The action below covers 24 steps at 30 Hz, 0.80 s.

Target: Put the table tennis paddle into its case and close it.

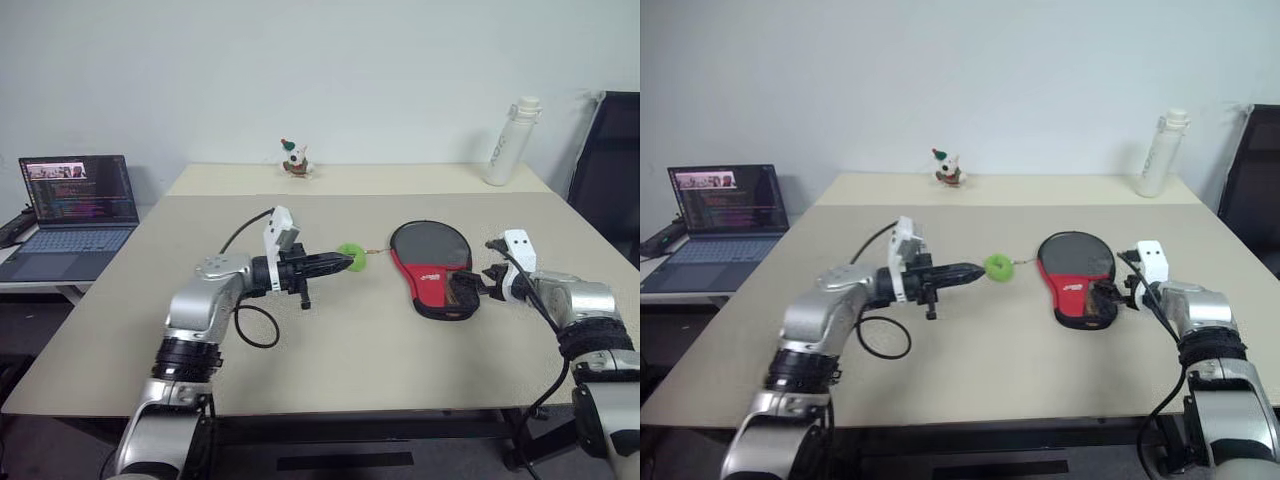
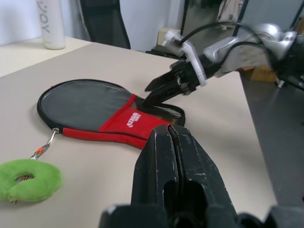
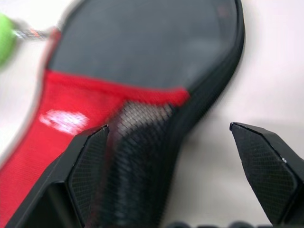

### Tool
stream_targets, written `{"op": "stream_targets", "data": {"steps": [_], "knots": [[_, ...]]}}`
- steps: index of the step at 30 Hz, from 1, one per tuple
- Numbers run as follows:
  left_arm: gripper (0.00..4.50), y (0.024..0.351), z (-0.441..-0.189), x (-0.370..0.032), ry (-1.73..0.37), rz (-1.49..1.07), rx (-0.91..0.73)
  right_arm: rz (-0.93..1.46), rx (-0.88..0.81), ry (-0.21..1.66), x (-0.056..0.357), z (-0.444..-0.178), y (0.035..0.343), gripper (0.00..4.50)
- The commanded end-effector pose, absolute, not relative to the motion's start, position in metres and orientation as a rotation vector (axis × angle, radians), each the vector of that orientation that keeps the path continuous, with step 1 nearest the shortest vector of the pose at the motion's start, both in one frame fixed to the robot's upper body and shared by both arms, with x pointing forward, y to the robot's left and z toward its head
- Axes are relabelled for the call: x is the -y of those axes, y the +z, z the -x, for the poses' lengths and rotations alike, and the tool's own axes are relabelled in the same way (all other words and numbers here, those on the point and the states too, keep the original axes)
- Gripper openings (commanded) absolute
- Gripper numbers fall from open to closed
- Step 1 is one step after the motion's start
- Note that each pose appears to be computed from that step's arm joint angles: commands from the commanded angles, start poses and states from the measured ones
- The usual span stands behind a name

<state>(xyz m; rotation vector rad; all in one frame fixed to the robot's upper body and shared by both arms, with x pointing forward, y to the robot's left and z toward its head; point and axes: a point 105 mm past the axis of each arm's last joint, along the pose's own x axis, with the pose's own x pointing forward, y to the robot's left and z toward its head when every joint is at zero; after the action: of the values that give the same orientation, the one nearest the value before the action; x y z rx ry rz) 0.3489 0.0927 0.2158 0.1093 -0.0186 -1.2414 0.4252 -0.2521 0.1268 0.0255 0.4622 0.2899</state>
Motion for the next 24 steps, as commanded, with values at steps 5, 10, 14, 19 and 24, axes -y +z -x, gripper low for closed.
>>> {"op": "stream_targets", "data": {"steps": [5, 10, 14, 19, 24], "knots": [[0.05, 0.229, -0.344, -0.106, -1.183, -0.147, 0.050, 0.007, -0.486, 0.327, 0.238, -0.434, 0.112, 4.50], [0.00, 0.228, -0.343, -0.104, -1.171, -0.157, 0.047, -0.013, -0.512, 0.365, 0.222, -0.436, 0.101, 4.10], [0.00, 0.226, -0.342, -0.102, -1.170, -0.163, 0.044, -0.023, -0.536, 0.409, 0.207, -0.435, 0.094, 2.92], [0.00, 0.220, -0.340, -0.105, -1.163, -0.177, 0.025, -0.037, -0.563, 0.450, 0.192, -0.434, 0.088, 1.24], [0.00, 0.210, -0.333, -0.115, -1.182, -0.221, -0.021, -0.031, -0.546, 0.502, 0.173, -0.439, 0.097, 0.02]]}}
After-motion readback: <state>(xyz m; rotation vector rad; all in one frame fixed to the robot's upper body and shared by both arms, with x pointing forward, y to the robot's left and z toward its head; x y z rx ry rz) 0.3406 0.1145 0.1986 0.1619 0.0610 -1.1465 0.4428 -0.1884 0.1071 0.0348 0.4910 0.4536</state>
